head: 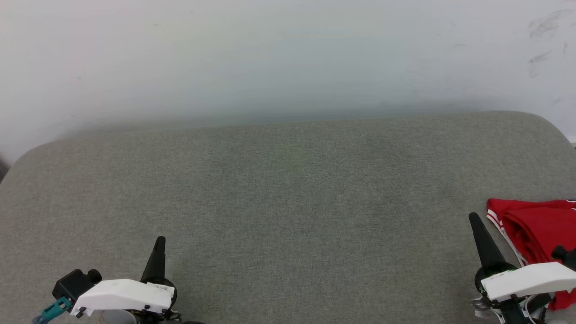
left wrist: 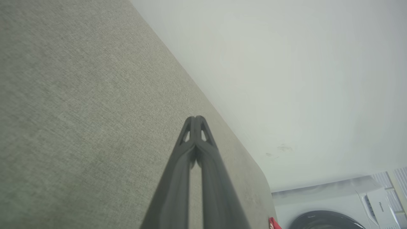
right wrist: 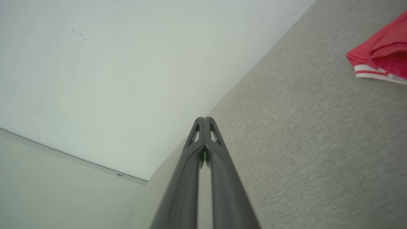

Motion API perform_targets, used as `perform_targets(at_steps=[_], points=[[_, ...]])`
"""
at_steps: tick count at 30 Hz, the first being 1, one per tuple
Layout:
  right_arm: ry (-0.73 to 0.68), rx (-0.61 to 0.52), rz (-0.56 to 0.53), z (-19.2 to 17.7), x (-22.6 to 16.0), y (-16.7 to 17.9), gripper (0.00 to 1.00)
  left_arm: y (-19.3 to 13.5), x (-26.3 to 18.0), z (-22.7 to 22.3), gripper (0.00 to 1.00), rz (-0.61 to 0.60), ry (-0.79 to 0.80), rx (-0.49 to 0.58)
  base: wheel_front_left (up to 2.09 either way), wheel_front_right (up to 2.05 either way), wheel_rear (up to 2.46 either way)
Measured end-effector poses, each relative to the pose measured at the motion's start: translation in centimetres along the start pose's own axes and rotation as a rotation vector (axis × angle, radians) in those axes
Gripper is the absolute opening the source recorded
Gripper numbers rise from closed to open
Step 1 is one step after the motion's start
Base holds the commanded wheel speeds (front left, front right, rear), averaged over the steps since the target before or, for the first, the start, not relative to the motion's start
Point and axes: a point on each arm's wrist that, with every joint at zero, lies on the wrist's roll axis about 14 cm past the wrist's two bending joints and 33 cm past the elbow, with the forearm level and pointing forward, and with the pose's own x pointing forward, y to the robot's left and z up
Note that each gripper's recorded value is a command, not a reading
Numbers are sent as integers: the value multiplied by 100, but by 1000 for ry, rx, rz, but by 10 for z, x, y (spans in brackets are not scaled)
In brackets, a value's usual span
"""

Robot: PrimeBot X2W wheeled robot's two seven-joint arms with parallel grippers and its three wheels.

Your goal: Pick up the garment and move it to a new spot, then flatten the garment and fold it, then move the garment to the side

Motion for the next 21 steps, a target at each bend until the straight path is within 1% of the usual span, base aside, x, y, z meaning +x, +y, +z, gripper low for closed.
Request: perform_targets(at_steps=[21], points=[[-10,229,4,0,8,0,0,-4,4,8,0,-28,-7,-217,0,0,0]])
